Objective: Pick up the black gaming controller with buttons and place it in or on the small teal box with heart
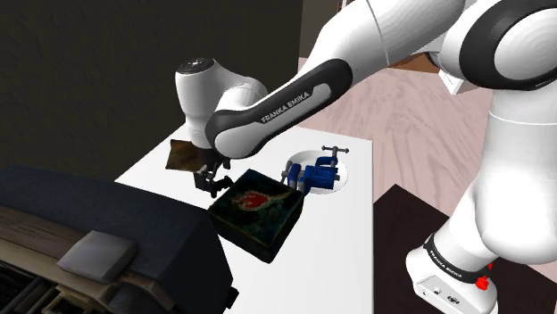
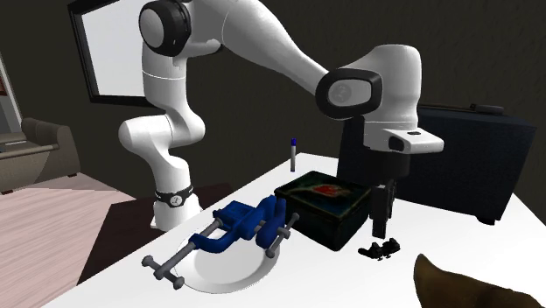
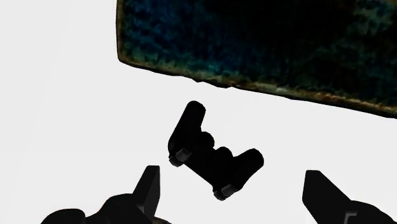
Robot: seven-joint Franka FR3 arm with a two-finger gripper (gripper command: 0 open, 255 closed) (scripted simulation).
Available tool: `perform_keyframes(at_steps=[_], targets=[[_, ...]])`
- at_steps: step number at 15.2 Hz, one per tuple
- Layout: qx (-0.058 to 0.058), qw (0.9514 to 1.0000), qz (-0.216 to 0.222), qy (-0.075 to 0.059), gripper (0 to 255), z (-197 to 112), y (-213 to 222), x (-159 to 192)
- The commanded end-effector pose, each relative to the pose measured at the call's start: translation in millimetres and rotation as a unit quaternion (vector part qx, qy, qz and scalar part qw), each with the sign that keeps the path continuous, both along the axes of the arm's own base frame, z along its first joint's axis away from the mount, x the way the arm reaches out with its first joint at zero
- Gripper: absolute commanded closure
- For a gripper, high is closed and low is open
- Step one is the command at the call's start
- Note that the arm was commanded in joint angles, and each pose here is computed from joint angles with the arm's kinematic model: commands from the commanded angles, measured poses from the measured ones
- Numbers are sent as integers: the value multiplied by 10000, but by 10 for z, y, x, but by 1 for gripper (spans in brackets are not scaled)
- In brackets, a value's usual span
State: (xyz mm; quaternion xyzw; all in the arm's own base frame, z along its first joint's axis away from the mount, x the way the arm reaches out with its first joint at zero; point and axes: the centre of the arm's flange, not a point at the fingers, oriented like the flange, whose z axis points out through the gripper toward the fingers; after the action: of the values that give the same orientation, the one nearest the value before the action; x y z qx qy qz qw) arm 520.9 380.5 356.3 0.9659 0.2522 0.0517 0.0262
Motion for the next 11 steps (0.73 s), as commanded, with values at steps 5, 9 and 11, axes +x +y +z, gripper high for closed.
perform_keyframes(at_steps=[5,9,11], targets=[[1,10000,33,-10,0,-291,71,58],[1,10000,33,-10,0,-426,68,73],[1,10000,33,-10,0,-426,68,74]])
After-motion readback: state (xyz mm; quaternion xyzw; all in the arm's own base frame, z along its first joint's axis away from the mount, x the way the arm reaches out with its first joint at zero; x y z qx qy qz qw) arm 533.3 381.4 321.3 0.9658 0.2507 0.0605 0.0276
